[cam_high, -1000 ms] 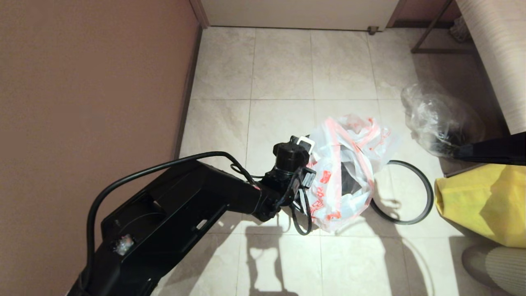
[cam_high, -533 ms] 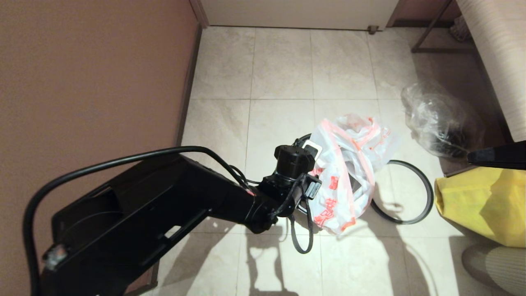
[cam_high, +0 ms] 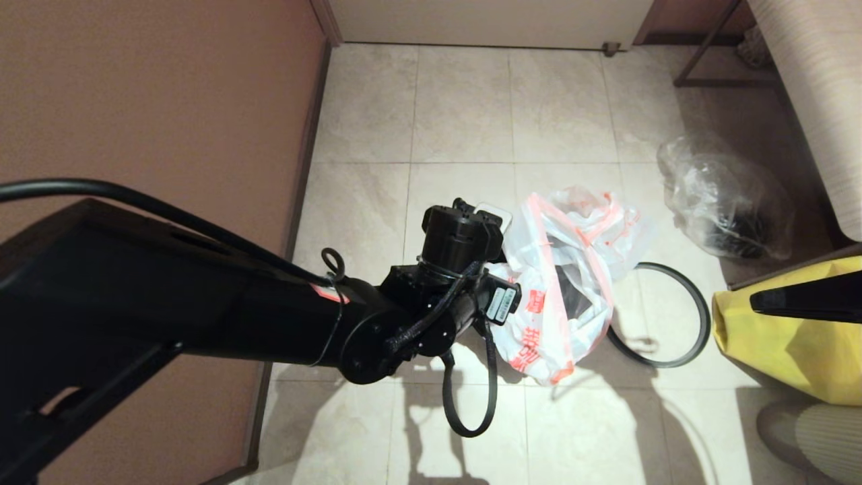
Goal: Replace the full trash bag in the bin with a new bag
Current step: Put the new garbage bag on the trash can
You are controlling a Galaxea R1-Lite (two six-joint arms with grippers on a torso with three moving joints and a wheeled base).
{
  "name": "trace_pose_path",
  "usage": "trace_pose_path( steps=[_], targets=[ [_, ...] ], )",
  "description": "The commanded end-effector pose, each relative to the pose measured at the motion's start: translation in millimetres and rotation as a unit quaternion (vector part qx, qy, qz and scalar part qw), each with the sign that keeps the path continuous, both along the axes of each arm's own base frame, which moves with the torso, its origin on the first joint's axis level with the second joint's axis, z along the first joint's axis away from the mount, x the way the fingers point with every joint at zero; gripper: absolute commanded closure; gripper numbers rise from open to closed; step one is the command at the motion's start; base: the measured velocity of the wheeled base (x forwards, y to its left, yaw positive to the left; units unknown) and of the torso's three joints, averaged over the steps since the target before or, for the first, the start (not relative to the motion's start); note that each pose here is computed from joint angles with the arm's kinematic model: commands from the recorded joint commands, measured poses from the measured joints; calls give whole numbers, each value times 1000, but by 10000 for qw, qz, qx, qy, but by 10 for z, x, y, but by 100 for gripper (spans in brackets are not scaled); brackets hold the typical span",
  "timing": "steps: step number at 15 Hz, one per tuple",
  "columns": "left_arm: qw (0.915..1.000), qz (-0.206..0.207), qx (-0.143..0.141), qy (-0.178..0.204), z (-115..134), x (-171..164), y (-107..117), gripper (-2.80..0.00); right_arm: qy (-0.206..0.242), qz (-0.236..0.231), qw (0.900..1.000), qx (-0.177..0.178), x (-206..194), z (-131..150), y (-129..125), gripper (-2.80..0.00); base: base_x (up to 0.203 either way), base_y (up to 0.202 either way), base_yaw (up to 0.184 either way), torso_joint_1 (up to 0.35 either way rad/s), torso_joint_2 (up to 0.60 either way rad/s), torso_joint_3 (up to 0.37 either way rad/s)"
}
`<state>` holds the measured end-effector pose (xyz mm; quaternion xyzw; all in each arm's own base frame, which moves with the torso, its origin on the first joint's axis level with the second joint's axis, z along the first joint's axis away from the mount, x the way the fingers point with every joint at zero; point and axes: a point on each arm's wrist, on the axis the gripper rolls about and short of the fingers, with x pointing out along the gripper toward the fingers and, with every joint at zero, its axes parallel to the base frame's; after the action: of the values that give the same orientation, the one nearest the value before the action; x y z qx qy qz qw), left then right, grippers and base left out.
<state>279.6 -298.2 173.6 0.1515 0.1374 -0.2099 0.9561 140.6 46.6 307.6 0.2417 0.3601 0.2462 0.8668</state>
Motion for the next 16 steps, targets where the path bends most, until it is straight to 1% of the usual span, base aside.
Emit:
trace_pose_path(
  steps=[1, 2, 4, 7, 9, 10, 11, 12, 13, 15, 16],
  targets=[
    [9997, -37, -254, -36, 279, -136, 29, -280, 178, -17, 9998, -24, 50, -63, 11, 0, 0, 0, 0, 0, 0, 0],
    [9995, -57, -311, 39, 349, -165, 0, -280, 216, -49, 9997, -38, 76, -76, 9, 0, 0, 0, 0, 0, 0, 0],
    [9991, -118, -360, 181, 496, -179, -125, -280, 226, -277, 9994, -26, 94, -81, -63, 0, 0, 0, 0, 0, 0, 0],
    [9986, -189, -456, 206, 652, -43, -442, -280, 170, -651, 9977, 46, 116, -65, -199, 0, 0, 0, 0, 0, 0, 0],
    [9991, -270, -256, 222, 604, 43, -642, -280, 64, -811, 9966, 152, 140, -44, -286, 0, 0, 0, 0, 0, 0, 0],
    [9993, -248, 80, 276, 392, 100, -755, -280, 9, -948, 9953, 184, 146, -35, -350, 0, 0, 0, 0, 0, 0, 0],
    [9980, -114, 511, 364, 107, 152, -844, -280, -65, -1027, 9944, 237, 126, -17, -401, 0, 0, 0, 0, 0, 0, 0],
    [9959, -14, 815, 402, -77, 187, -888, -280, -112, -1035, 9941, 317, 93, -3, -436, 0, 0, 0, 0, 0, 0, 0],
    [9932, 13, 1104, 375, -189, 218, -905, -280, -160, -999, 9940, 410, 49, 7, -462, 0, 0, 0, 0, 0, 0, 0],
    [9905, 86, 1358, 202, -286, 258, -940, -280, -190, -1010, 9936, 467, 38, 13, -492, 0, 0, 0, 0, 0, 0, 0],
    [9876, 109, 1567, -55, -392, 312, -997, -280, -267, -1031, 9933, 458, 45, 23, -505, 0, 0, 0, 0, 0, 0, 0]
  ],
)
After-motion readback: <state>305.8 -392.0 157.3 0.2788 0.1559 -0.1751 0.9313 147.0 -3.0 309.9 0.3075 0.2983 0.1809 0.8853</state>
